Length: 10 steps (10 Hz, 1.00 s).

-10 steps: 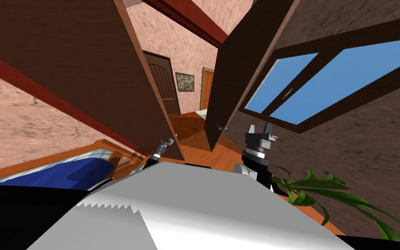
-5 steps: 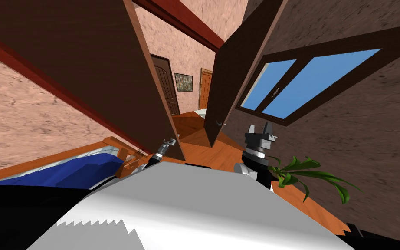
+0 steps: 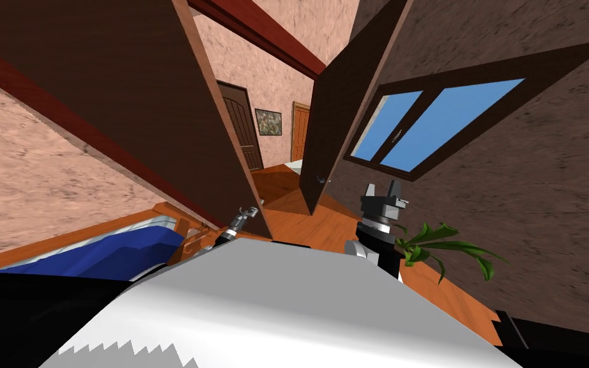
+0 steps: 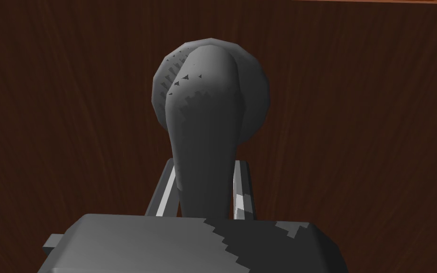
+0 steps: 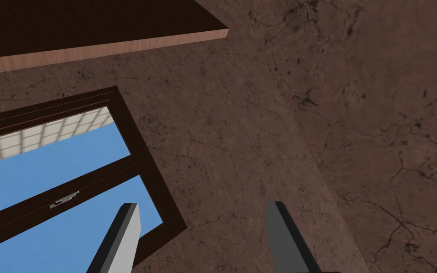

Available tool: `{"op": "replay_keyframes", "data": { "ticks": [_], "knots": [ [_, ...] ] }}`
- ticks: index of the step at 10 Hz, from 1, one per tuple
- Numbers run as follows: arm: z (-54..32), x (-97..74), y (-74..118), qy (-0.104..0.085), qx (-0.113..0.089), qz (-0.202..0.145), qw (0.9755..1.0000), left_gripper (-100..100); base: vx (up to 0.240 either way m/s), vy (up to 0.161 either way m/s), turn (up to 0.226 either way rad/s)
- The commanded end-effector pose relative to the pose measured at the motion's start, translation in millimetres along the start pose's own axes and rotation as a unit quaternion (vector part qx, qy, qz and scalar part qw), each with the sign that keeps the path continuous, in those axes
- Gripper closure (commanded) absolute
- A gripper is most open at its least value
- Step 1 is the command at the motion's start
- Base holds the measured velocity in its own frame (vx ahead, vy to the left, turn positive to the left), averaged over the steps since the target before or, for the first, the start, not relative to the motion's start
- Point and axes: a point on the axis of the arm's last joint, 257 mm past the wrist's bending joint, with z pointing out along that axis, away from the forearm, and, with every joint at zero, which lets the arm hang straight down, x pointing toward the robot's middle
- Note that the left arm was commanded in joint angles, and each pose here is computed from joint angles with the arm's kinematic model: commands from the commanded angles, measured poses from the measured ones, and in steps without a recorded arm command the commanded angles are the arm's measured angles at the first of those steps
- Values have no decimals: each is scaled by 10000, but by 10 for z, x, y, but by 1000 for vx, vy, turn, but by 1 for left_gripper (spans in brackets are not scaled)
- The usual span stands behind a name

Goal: Pull the door open

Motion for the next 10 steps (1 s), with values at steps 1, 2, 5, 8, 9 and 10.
{"op": "replay_keyframes", "data": {
  "ticks": [1, 2, 5, 8, 9, 10],
  "knots": [
    [-170, 13, 30, 38, 5, -10, 10000, 100, -7, 26, -93],
    [-286, 13, 38, 53, 15, -12, 10000, 100, -10, 23, -124],
    [-411, 14, 41, 71, 31, -13, 10000, 100, -10, 9, -30],
    [-680, 17, 49, 103, 44, -17, 9999, 100, -16, 24, -83],
    [-818, 20, 47, 120, 50, -18, 9999, 100, -17, 32, -124],
    [-818, 20, 47, 120, 50, -18, 9999, 100, -23, 22, -30]
  ]
}}
